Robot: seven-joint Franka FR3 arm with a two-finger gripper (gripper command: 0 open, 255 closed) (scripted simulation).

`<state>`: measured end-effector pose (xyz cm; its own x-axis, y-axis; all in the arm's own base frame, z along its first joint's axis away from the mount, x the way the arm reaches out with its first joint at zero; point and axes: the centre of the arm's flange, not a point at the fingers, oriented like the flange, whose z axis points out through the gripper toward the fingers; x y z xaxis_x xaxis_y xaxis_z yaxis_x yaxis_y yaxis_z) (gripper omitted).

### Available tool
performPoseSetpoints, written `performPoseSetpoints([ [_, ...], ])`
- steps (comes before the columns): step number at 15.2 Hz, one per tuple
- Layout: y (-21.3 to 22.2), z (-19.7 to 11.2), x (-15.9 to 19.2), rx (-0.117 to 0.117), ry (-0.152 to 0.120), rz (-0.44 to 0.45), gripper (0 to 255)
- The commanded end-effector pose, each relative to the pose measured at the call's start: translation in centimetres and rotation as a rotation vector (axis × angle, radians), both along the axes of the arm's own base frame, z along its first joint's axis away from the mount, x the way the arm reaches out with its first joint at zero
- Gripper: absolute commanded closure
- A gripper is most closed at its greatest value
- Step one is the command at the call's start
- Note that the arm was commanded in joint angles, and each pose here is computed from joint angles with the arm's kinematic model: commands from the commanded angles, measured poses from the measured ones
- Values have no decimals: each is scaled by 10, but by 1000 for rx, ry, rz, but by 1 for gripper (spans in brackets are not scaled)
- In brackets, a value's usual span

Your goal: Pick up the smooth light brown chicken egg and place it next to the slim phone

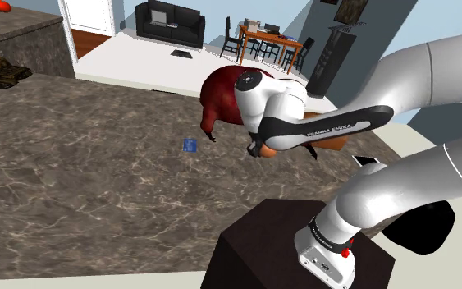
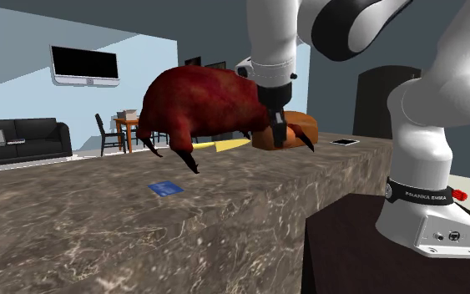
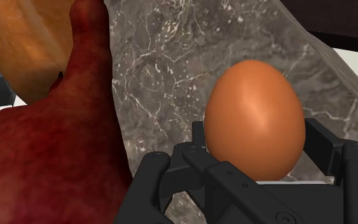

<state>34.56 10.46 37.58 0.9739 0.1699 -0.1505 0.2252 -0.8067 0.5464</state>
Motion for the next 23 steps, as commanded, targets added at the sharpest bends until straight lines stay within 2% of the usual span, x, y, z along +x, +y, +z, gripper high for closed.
performPoseSetpoints([
  [1, 1, 11, -1, 0, 0, 0, 255],
  [12, 1, 64, -1, 0, 0, 0, 255],
  [23, -116, 65, -87, 0, 0, 0, 255],
])
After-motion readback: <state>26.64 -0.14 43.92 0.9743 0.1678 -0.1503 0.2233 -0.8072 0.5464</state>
